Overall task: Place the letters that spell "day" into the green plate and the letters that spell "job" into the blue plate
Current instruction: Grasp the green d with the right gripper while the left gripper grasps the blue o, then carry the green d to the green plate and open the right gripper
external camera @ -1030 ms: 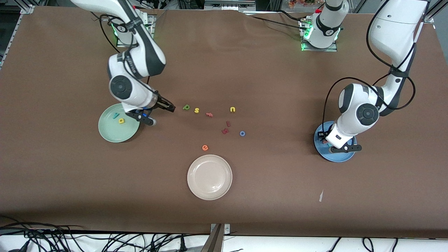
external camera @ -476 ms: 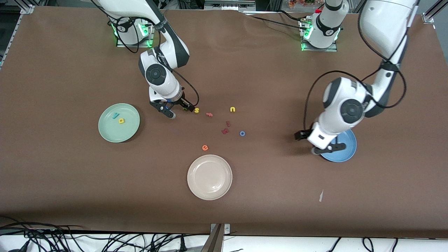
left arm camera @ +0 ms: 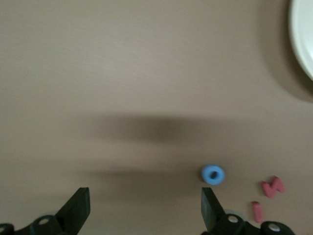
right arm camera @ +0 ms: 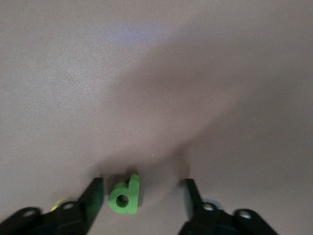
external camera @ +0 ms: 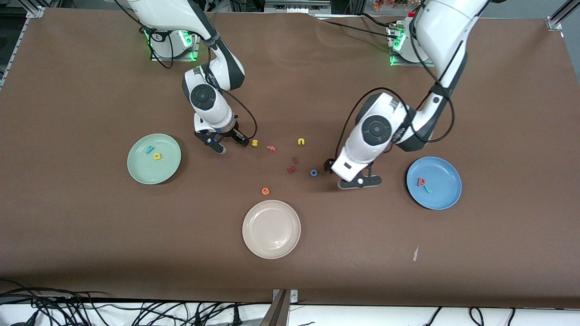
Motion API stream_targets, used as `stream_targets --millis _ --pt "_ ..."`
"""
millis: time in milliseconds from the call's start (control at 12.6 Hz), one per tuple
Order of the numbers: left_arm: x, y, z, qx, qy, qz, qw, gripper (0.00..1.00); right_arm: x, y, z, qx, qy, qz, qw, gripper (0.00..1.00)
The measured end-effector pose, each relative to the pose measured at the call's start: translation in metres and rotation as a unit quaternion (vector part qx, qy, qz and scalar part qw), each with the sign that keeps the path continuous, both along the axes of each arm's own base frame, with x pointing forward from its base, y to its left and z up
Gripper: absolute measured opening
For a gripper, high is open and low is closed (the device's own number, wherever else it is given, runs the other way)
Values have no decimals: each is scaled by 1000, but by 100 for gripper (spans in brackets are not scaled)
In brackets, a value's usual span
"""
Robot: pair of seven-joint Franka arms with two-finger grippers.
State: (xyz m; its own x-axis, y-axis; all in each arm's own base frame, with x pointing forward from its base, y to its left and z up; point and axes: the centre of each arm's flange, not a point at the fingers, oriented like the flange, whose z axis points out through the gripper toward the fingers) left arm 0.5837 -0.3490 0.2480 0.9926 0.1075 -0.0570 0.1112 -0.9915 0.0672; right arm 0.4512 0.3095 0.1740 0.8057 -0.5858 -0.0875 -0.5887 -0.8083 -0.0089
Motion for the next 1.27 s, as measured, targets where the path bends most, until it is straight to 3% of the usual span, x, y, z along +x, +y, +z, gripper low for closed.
stream_targets --millis 79,159,555,713,1110,1268 --pt "-5 -18 -9 -2 3 -10 1000 100 0 1 0 0 0 1 1000 71" --pt "-8 -31 -19 -2 7 -17 1000 100 -1 1 0 0 0 1 1000 59" --pt "-6 -60 -54 -6 15 -29 999 97 -4 6 0 0 -1 6 1000 49" --pt "-5 -67 -60 -4 13 -32 999 92 -3 6 1 1 -2 6 1000 30" --pt "-10 -73 -72 14 8 -41 999 78 2 7 14 4 -7 16 1000 28" --pt "-10 -72 -72 15 8 -41 999 63 22 -15 43 -4 9 39 999 28"
